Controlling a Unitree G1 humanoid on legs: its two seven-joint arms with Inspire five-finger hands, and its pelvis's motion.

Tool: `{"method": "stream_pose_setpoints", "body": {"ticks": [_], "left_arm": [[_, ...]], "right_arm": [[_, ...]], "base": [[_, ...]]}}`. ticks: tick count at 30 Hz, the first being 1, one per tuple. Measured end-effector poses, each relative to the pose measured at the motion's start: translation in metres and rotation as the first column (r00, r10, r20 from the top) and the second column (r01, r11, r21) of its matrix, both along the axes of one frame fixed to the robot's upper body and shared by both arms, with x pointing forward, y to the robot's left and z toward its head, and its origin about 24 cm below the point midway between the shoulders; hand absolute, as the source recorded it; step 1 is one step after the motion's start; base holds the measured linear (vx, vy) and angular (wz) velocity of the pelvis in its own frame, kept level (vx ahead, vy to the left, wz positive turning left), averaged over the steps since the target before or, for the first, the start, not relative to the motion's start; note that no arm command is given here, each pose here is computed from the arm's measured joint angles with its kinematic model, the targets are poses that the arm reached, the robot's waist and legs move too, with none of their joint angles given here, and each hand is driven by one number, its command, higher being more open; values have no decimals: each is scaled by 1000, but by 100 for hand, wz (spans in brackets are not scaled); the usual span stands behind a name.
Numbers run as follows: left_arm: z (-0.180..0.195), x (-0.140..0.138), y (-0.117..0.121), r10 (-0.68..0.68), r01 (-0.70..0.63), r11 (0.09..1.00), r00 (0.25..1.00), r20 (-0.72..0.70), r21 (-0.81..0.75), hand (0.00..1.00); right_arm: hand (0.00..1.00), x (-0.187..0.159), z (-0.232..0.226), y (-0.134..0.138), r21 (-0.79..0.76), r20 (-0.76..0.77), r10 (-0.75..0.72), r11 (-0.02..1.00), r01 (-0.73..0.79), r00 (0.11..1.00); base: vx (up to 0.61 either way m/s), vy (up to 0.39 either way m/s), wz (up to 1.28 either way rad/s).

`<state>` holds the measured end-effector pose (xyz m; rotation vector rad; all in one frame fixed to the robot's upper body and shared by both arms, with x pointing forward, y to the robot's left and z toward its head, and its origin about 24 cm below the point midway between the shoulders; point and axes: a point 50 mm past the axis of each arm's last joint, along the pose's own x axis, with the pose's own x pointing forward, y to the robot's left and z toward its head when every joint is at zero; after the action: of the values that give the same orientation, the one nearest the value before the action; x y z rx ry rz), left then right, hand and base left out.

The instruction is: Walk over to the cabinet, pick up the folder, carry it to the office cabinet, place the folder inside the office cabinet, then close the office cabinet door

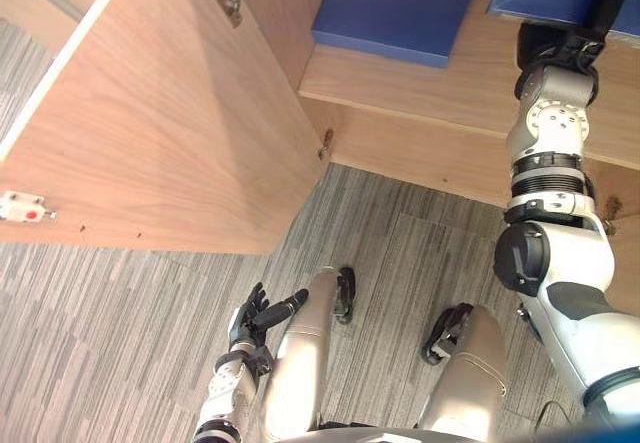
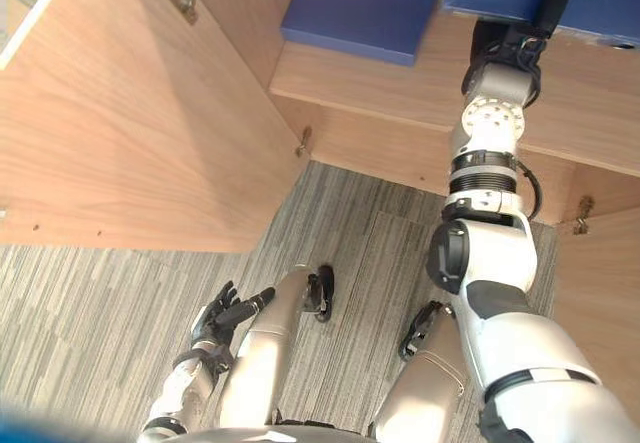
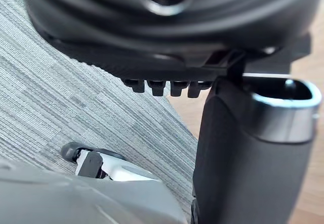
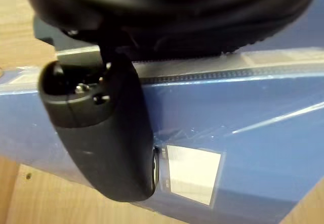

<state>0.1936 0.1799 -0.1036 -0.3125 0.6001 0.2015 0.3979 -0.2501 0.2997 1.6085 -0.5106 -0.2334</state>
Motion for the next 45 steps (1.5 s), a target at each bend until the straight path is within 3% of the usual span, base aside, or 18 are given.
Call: {"method": "stream_pose_setpoints", "body": {"ticks": [6,18,21,24,28,32,39,45], "left_arm": [[1,1,-3,5,-5,1000,1000,7,-25,100],[-7,-6,0,63,-65,996,997,-50,-59,100],[-13,-13,3,80,-85,994,993,-90,-61,100],[-17,-23,6,81,-88,995,989,-128,-54,100],[-24,-35,10,70,-80,996,981,-179,-51,100],[-27,-41,11,48,-60,997,979,-197,-57,100],[-28,-44,17,-14,5,999,980,-200,-47,100],[-33,-54,28,-30,26,999,967,-253,-22,100]], "right_arm": [[100,-4,-1,-21,18,-55,-56,998,57,997],[100,-3,-1,-22,32,-81,-52,998,55,995],[100,2,0,-14,-48,-105,-13,999,8,994],[100,10,-2,3,-255,-193,11,965,-61,981],[100,20,-17,18,-585,-346,-29,788,-192,938],[100,25,-49,17,-794,-506,-162,471,-384,847],[100,4,-110,-37,-798,-582,-359,77,-598,730],[100,-16,-161,-55,-731,-653,-327,35,-682,683]], "base": [[48,10,12],[52,-5,-1],[72,6,-14],[98,-2,-16],[91,-15,-5],[63,-24,3],[5,3,3],[17,3,-3]]}}
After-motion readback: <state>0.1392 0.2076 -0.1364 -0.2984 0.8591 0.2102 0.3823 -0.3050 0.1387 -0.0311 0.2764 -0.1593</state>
